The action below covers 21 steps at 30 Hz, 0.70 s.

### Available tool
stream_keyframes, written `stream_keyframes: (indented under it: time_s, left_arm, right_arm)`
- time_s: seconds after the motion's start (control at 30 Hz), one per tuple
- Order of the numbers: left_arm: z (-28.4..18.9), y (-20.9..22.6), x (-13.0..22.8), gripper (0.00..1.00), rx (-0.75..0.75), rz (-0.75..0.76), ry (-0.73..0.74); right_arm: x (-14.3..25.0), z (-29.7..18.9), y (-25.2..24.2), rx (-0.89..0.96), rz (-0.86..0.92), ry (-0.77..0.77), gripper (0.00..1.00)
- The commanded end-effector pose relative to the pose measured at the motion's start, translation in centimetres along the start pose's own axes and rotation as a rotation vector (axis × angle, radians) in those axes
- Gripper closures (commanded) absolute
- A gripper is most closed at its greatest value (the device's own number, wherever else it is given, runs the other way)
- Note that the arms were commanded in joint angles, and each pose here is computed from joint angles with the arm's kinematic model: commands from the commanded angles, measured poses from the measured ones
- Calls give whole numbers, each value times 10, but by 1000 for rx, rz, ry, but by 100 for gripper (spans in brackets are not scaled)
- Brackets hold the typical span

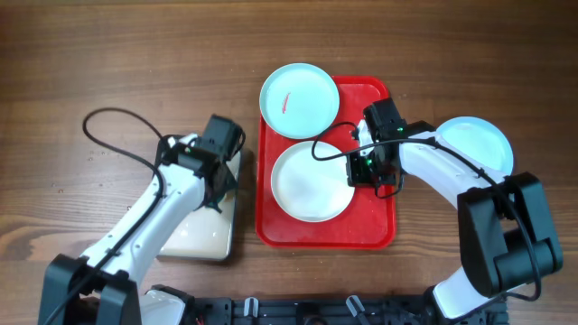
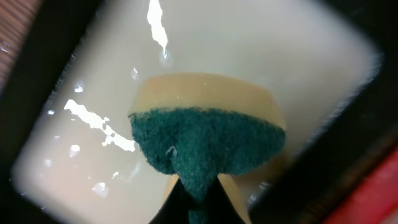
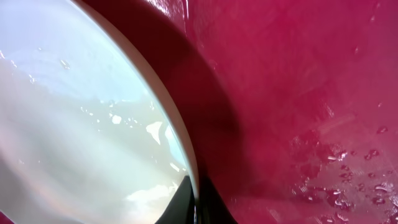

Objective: Clean dirty plates on tray and stack at the side
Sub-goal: 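Return the sponge to the soapy tray with the left gripper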

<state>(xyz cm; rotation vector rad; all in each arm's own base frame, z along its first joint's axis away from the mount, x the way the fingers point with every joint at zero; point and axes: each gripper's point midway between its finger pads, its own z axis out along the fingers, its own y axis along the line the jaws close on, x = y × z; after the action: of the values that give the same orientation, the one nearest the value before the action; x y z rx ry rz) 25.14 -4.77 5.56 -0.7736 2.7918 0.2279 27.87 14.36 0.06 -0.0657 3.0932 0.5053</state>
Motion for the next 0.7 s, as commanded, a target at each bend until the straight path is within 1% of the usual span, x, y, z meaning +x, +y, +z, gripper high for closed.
stream_keyframes:
  time_s: [0.0,0.1,0.13,0.2,0.23,0.27,0.33,0.37,0.4,0.47,0.53,0.67]
  left_arm:
    - [16,12,12,87,-32,14,17]
    - [8,4,13,71,18,85,41]
    - [1,2,12,67,33,89,45]
    - [-17,-8,6,51,94,111,43]
    - [-24,-12,4,39,120,117,40]
    - [-38,-18,0,25,167,111,32]
    - [-66,-28,-9,13,252,99,9]
    - [-80,-33,-13,5,300,93,-10]
    - [-90,-36,-16,0,335,88,-24]
    - [-110,-37,-21,0,400,75,-73]
    - [-120,-34,-23,0,425,70,-98]
    - [-120,-34,-23,0,428,62,-98]
  right_arm:
    - [6,11,-13,49,-5,33,96]
    - [9,6,-9,31,-3,41,96]
    - [8,1,-8,35,-7,28,96]
    - [3,-17,-9,67,-5,-32,96]
    - [1,-27,-10,94,6,-65,96]
    - [-1,-43,-11,133,16,-118,96]
    - [-4,-77,-8,182,-7,-235,96]
    - [-5,-91,-4,199,-28,-290,96]
    - [-5,-102,-2,218,-46,-332,96]
    - [-5,-131,3,296,-92,-451,96]
    - [-1,-145,2,362,-92,-511,96]
    - [2,-150,7,416,-125,-547,96]
